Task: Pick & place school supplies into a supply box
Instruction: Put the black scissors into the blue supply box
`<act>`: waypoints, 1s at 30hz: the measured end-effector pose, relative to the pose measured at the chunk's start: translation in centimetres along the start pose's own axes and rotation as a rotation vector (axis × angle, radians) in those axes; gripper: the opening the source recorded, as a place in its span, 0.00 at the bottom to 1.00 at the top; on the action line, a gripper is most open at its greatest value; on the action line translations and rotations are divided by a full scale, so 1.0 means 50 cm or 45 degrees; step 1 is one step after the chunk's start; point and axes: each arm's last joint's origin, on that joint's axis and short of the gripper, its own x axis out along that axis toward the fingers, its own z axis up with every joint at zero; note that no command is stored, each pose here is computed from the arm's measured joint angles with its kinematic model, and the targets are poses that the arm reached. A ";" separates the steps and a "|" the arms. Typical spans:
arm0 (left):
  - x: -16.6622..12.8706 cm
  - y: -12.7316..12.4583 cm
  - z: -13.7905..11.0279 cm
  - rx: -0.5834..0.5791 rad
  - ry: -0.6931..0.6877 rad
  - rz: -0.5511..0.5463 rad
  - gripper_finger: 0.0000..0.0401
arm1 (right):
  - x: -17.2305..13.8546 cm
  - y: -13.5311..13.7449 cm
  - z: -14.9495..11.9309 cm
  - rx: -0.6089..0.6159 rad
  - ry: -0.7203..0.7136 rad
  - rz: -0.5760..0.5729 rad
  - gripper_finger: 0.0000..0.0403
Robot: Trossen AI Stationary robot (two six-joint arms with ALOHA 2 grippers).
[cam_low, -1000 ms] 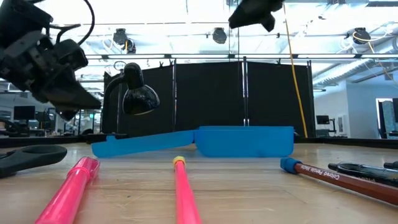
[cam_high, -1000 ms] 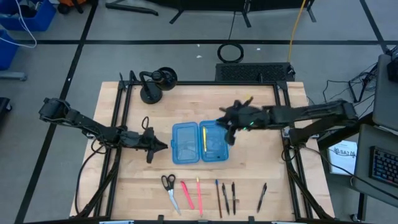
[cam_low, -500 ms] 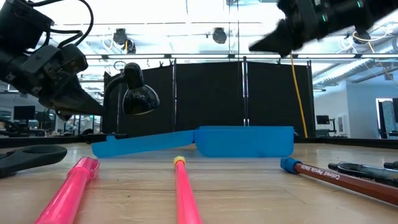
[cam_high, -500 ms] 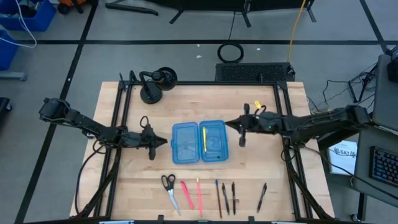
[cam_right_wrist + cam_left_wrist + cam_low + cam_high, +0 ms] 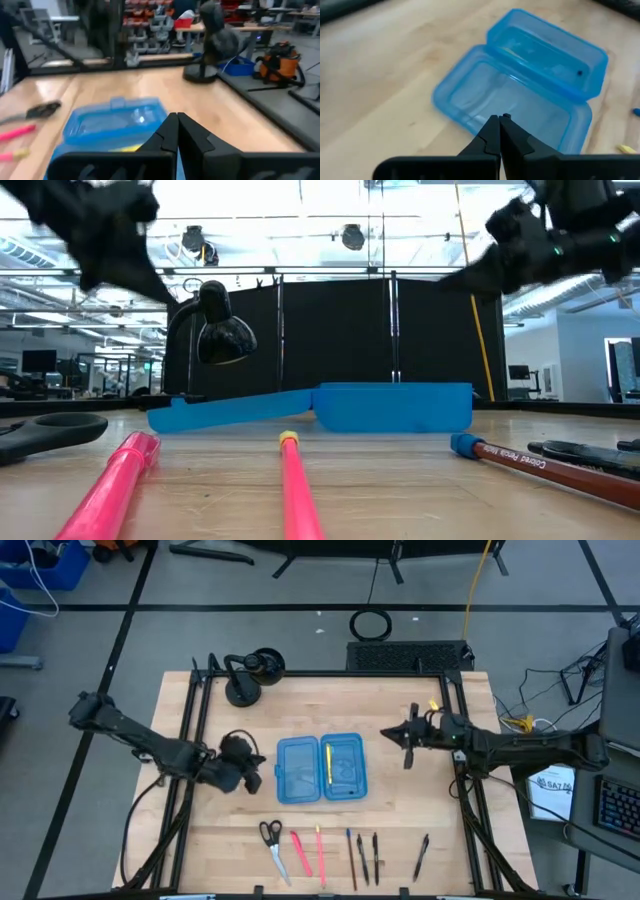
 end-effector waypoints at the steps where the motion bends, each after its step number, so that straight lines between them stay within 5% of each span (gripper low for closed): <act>1: -0.019 -0.014 0.015 -0.009 0.014 0.041 0.01 | -0.004 0.002 -0.013 -0.007 -0.008 0.012 0.00; 7: -0.076 -0.093 0.051 -0.215 0.094 0.194 0.00 | -0.025 0.020 -0.049 -0.032 -0.198 0.171 0.00; 16: -0.051 -0.204 -0.007 -0.334 0.298 0.372 0.00 | -0.032 0.042 -0.042 -0.052 -0.249 0.459 0.00; 30: 0.004 -0.356 -0.127 -0.627 0.487 0.618 0.00 | -0.031 0.043 -0.055 -0.152 -0.180 0.482 0.00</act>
